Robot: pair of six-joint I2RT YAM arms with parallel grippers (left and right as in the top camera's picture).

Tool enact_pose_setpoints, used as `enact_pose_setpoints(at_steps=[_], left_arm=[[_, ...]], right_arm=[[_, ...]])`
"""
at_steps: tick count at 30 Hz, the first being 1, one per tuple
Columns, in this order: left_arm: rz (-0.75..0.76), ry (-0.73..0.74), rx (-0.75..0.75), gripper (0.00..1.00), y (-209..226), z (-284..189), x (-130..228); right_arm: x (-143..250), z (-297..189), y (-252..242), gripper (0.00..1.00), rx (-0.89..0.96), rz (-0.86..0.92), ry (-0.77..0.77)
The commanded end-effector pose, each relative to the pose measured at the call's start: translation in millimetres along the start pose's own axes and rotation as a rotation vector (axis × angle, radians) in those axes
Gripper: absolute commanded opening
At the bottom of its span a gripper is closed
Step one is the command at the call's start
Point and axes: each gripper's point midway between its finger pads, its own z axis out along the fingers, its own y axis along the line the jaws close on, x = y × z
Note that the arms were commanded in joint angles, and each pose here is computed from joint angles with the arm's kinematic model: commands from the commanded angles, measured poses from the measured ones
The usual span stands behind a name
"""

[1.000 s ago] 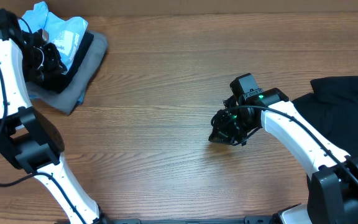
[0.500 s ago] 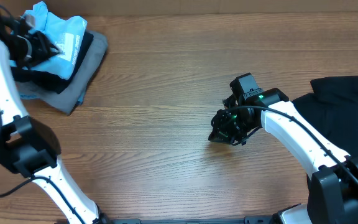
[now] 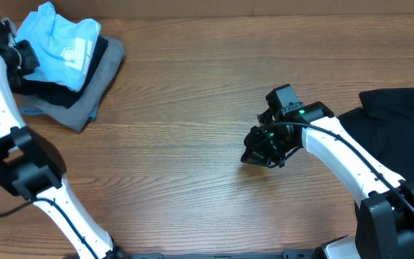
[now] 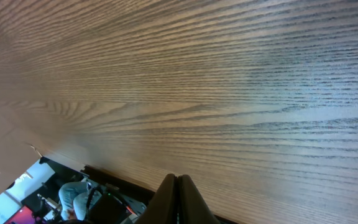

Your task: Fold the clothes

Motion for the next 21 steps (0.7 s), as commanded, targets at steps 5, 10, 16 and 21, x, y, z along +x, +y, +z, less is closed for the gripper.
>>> enact_pose_setpoints(at_steps=[5,10,16,21], left_arm=[[-0.195,0.057,-0.163,0.16,58,27,16],[-0.226,-0.035,0.019,0.36,47,-14,-9],[-0.051,-0.218,0.253,0.41,5,-122,-37],[0.162,-0.321,0.423,0.48,-54,-235,-9]], right_arm=[[-3,-6,2,0.05,0.005,-0.015,-0.024],[-6,-6,-2,0.05,0.029,-0.015,-0.044],[-21,-20,-8,0.05,0.103,-0.058,-0.151],[-34,-73,27,0.05,0.073,-0.218,-0.339]])
